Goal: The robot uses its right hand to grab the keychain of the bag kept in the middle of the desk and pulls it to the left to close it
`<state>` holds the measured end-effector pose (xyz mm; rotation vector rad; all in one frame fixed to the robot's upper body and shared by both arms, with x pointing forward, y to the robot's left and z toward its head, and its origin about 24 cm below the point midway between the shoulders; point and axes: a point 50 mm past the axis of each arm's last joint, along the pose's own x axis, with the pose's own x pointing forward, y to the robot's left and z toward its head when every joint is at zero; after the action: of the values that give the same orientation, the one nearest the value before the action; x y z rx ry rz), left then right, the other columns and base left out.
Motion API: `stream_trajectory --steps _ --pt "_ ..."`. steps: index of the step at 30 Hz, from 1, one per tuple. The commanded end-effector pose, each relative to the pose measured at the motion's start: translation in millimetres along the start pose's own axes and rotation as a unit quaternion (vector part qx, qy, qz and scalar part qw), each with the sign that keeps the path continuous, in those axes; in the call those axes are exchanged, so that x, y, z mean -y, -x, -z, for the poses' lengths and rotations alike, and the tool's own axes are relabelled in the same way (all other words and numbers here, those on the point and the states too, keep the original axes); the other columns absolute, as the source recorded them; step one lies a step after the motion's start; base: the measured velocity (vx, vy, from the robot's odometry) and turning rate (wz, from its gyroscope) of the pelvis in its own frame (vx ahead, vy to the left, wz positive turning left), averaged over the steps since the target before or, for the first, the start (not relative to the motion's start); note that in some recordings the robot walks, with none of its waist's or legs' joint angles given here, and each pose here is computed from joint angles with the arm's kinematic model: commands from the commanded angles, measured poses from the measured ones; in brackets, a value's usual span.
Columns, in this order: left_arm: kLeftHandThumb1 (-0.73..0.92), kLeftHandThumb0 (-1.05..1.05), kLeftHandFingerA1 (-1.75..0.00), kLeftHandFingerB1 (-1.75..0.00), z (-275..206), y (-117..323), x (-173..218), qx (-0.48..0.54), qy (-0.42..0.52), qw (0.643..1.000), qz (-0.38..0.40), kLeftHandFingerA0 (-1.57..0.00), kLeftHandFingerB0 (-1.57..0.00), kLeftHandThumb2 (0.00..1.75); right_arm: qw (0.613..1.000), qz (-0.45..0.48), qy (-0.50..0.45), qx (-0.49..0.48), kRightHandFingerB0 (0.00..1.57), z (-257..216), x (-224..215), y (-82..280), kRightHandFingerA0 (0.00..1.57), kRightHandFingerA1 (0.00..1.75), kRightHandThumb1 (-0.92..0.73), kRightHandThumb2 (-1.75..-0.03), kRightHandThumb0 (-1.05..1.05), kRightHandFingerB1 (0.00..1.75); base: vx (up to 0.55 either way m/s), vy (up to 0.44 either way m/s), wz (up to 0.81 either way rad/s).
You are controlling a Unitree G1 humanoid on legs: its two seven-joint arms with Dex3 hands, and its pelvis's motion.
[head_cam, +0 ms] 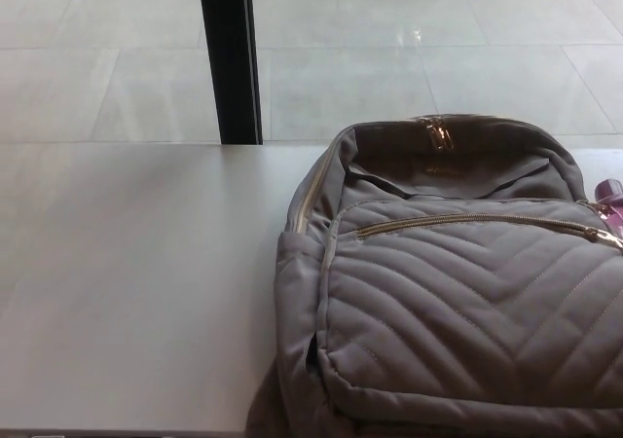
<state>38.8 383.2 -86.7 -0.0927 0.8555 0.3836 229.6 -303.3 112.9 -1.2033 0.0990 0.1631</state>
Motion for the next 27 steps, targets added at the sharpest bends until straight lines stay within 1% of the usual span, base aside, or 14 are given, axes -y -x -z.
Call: stream_trajectory --steps 1,3,4,7,9,10,12,14,16,17,20,21,23,27 --pt "0.81 -0.77 -0.67 -0.44 -0.9 1.1 -1.3 0.005 -0.002 1.000 0.004 -0.45 -0.35 0.64 0.998 -0.011 0.064 -0.017 0.57 8.9 -16.7 3.6 0.77 1.75 -0.68 -0.85 -0.13 1.60 0.00 0.000 0.00" --pt "0.63 -0.78 -0.69 -0.55 -0.1 1.8 -1.8 0.005 0.004 1.000 0.004 -0.45 -0.32 1.03 0.998 -0.005 0.066 -0.021 0.64 8.3 -17.3 3.0 0.78 1.75 -0.68 -0.82 -0.15 1.41 0.00 0.000 0.00" --pt "0.81 -0.78 -0.67 -0.44 -0.3 2.0 -1.9 0.005 0.002 1.000 0.006 -0.45 -0.36 0.64 0.997 -0.003 0.069 -0.016 0.61 8.3 -17.4 2.6 0.77 1.75 -0.68 -0.83 -0.14 1.52 0.00 0.000 0.00" --pt "0.63 -0.79 -0.69 -0.55 0.9 2.1 -1.9 0.001 0.001 1.000 0.004 -0.45 -0.32 1.04 0.997 0.003 0.071 -0.009 0.57 5.7 -16.8 3.1 0.77 1.75 -0.68 -0.85 -0.12 1.64 0.00 0.000 0.00" --pt "0.62 -0.79 -0.69 -0.54 1.1 1.7 -1.4 0.002 0.009 1.000 0.006 -0.46 -0.32 1.03 0.998 0.009 0.067 -0.006 0.58 6.5 -16.3 2.7 0.77 1.75 -0.65 -0.87 -0.08 1.65 0.00 0.000 0.00" --pt "0.80 -0.79 -0.65 -0.42 1.3 1.7 -1.1 0.002 0.008 1.000 0.006 -0.47 -0.36 0.63 0.998 0.011 0.066 -0.006 0.57 6.5 -16.0 2.5 0.76 1.75 -0.66 -0.87 -0.08 1.63 0.00 0.000 0.00" --pt "0.61 -0.78 -0.67 -0.53 1.7 1.4 -1.1 0.000 0.009 1.000 0.004 -0.45 -0.29 1.03 0.998 0.015 0.065 -0.003 0.57 6.2 -15.5 2.6 0.76 1.75 -0.64 -0.86 -0.07 1.64 0.00 0.000 0.00" --pt "0.78 -0.78 -0.66 -0.44 1.3 1.1 -0.6 0.002 0.018 1.000 0.008 -0.47 -0.37 0.63 0.998 0.031 0.045 0.005 0.63 6.2 -15.2 2.7 0.78 1.75 -0.64 -0.94 -0.07 1.58 0.00 0.000 0.00" --pt "0.61 -0.76 -0.69 -0.55 0.5 1.2 -0.7 0.003 0.009 1.000 0.008 -0.46 -0.31 1.04 0.998 0.041 0.036 0.009 0.64 6.4 -15.3 2.6 0.78 1.75 -0.63 -0.96 -0.05 1.58 0.00 0.000 0.00" --pt "0.79 -0.79 -0.67 -0.43 0.5 1.4 -1.0 0.003 0.008 1.000 0.007 -0.48 -0.37 0.64 0.998 0.045 0.031 0.010 0.65 6.2 -15.6 2.6 0.77 1.75 -0.63 -0.95 -0.04 1.58 0.00 0.000 0.00" --pt "0.79 -0.79 -0.66 -0.43 2.0 2.0 -1.6 0.002 0.013 1.000 0.003 -0.48 -0.38 0.63 0.996 0.081 -0.006 0.021 0.71 4.6 -15.5 2.2 0.78 1.75 -0.59 -1.00 -0.01 1.53 0.00 0.000 0.00" --pt "0.62 -0.78 -0.69 -0.55 2.2 2.5 -2.1 0.002 0.014 1.000 0.002 -0.45 -0.33 1.03 0.995 0.092 -0.024 0.034 0.74 3.7 -15.5 1.9 0.80 1.75 -0.57 -1.06 0.02 1.49 0.00 0.000 0.00" --pt "0.78 -0.81 -0.66 -0.42 2.9 3.2 -3.3 0.000 0.018 1.000 0.003 -0.49 -0.38 0.63 0.988 0.128 -0.086 0.029 0.89 5.2 -14.7 1.0 1.14 1.45 -0.56 -1.12 -0.08 1.25 0.00 0.000 0.00" --pt "0.79 -0.80 -0.67 -0.43 3.0 3.5 -3.3 0.000 0.015 1.000 0.003 -0.49 -0.39 0.63 0.973 0.191 -0.127 0.026 0.68 5.6 -9.7 0.5 0.81 1.75 -0.59 -1.09 -0.03 1.58 0.00 0.000 0.00"
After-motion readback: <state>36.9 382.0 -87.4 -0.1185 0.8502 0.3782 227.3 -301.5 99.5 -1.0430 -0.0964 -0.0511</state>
